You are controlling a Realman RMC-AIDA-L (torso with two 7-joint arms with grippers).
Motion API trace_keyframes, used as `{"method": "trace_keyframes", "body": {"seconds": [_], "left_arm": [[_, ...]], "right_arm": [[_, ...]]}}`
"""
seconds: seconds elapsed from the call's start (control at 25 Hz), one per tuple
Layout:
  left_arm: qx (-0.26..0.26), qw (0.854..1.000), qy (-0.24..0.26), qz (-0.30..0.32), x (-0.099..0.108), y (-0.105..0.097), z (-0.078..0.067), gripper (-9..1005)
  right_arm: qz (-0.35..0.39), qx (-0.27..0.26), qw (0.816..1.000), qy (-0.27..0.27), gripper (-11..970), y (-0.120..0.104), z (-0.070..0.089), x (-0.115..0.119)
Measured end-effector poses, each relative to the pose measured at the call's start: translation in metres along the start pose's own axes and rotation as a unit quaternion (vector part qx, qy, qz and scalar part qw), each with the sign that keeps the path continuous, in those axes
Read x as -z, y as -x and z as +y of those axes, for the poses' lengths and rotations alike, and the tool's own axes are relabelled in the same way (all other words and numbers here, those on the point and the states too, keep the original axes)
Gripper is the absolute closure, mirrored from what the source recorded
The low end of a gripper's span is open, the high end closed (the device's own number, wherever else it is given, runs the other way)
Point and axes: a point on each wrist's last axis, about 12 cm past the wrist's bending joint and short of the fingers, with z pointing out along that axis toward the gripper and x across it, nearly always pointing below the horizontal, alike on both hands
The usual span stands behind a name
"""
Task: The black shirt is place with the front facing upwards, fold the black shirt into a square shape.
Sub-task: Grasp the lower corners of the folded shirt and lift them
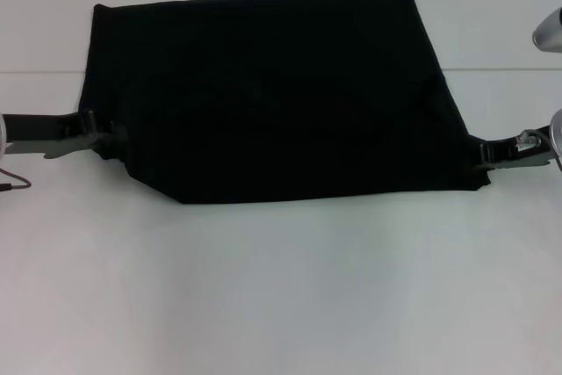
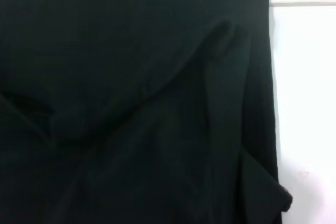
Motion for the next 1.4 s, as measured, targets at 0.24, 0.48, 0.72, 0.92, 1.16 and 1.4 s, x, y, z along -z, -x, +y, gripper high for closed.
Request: {"method": "trace_keyframes", "body": {"seconds": [0.24, 0.48, 0.72, 0.92, 1.16, 1.4], "left_arm": [[0.001, 1.000, 0.001, 0.000, 0.0003, -0.0004, 0.0006, 921], [0.001, 1.000, 0.000, -0.001, 0.0000, -0.0002, 0.0003, 921], [0.000, 1.000, 0.000, -0.001, -0.0003, -0.0001, -0.0002, 920], [0.001, 1.000, -0.001, -0.001, -0.0005, -0.0003, -0.0003, 920], [0.000, 1.000, -0.001, -0.001, -0.0009, -0.0005, -0.0008, 921], [0.000, 1.000, -0.004, 0.001, -0.0010, -0.0009, -0.0016, 921]], "right_arm": [[-0.004, -0.016, 1.000, 0.005, 623, 0.0001, -0.0041, 0.0025], [-0.004, -0.016, 1.000, 0.002, 523, -0.0022, -0.0038, 0.0000], [-0.006, -0.011, 1.000, 0.002, 475, -0.0051, 0.0019, -0.0054], [-0.001, -0.008, 1.000, 0.003, 530, -0.0058, 0.0028, -0.0052], [0.000, -0.010, 1.000, 0.004, 637, -0.0040, 0.0005, -0.0020], [0.000, -0.013, 1.000, 0.003, 895, -0.0035, -0.0027, -0.0001]]}}
